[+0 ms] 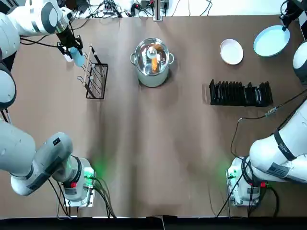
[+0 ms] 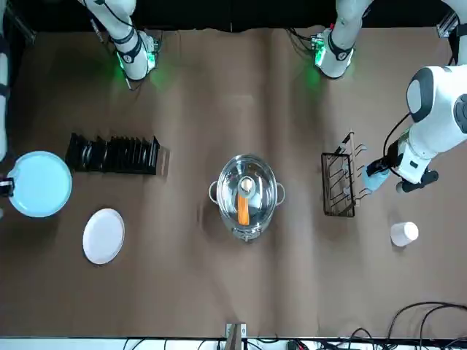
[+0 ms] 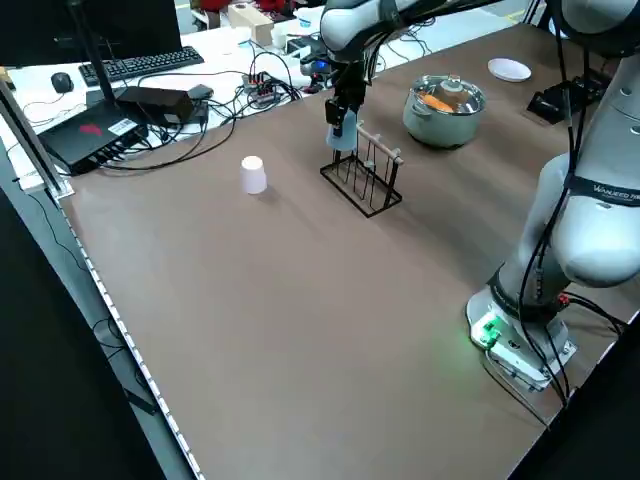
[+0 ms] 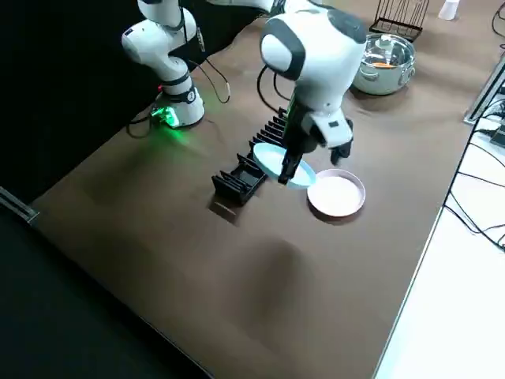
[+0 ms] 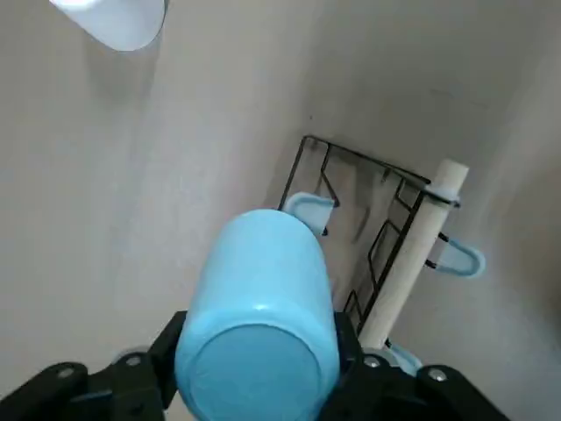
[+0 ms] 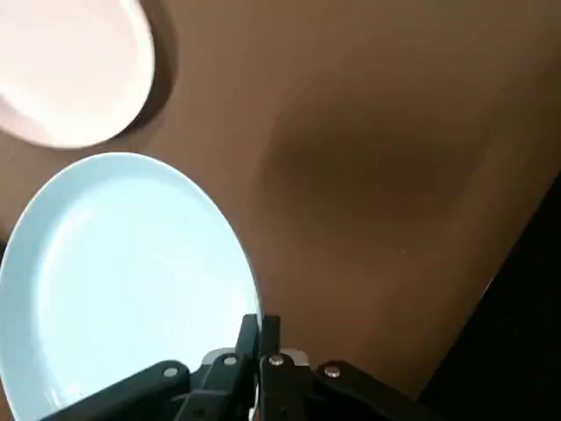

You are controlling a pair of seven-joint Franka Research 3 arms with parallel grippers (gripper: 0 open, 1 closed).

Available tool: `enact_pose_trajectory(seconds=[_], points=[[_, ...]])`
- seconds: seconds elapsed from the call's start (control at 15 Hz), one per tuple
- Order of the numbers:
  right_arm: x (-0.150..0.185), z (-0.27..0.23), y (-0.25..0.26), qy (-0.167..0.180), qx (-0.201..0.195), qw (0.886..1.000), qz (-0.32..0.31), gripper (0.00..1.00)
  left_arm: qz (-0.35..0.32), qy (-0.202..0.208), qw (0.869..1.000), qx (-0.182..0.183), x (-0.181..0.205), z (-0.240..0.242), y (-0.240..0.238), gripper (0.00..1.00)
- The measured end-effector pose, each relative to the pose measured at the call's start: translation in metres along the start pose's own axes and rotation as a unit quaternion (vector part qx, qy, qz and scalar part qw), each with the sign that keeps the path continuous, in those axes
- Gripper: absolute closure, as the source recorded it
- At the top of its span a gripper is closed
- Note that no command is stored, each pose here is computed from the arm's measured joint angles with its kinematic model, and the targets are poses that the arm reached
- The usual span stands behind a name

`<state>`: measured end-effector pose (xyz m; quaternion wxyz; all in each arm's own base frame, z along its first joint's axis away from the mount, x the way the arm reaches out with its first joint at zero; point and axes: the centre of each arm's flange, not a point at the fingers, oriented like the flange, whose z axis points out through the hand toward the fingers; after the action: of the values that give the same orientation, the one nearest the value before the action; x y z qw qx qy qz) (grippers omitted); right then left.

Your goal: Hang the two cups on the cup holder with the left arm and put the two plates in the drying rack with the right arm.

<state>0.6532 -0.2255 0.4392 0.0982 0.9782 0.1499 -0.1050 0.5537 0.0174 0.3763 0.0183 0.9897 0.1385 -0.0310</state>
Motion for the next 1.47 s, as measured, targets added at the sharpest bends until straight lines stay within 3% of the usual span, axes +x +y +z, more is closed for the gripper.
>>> enact_pose_trajectory(seconds=[0.4, 0.87, 1.27, 1.47], points=[[-0.015, 0.004, -0.062, -0.082, -0.075, 0.992, -0.057, 0.97, -0.012, -0.002, 1.000, -0.002, 0.001, 0.003, 0.000, 0.31], [-0.008, 0.031, -0.146, -0.160, -0.200, 0.966, -0.027, 0.97, -0.029, -0.004, 1.000, -0.001, 0.001, 0.003, 0.000, 0.31], [-0.032, 0.067, -0.164, -0.190, -0.217, 0.958, -0.002, 0.97, -0.051, -0.010, 0.999, 0.001, -0.001, 0.003, 0.000, 0.31], [-0.041, 0.080, -0.172, -0.179, -0.217, 0.960, -0.009, 0.97, -0.059, -0.014, 0.998, 0.003, -0.001, 0.003, -0.001, 0.31]])
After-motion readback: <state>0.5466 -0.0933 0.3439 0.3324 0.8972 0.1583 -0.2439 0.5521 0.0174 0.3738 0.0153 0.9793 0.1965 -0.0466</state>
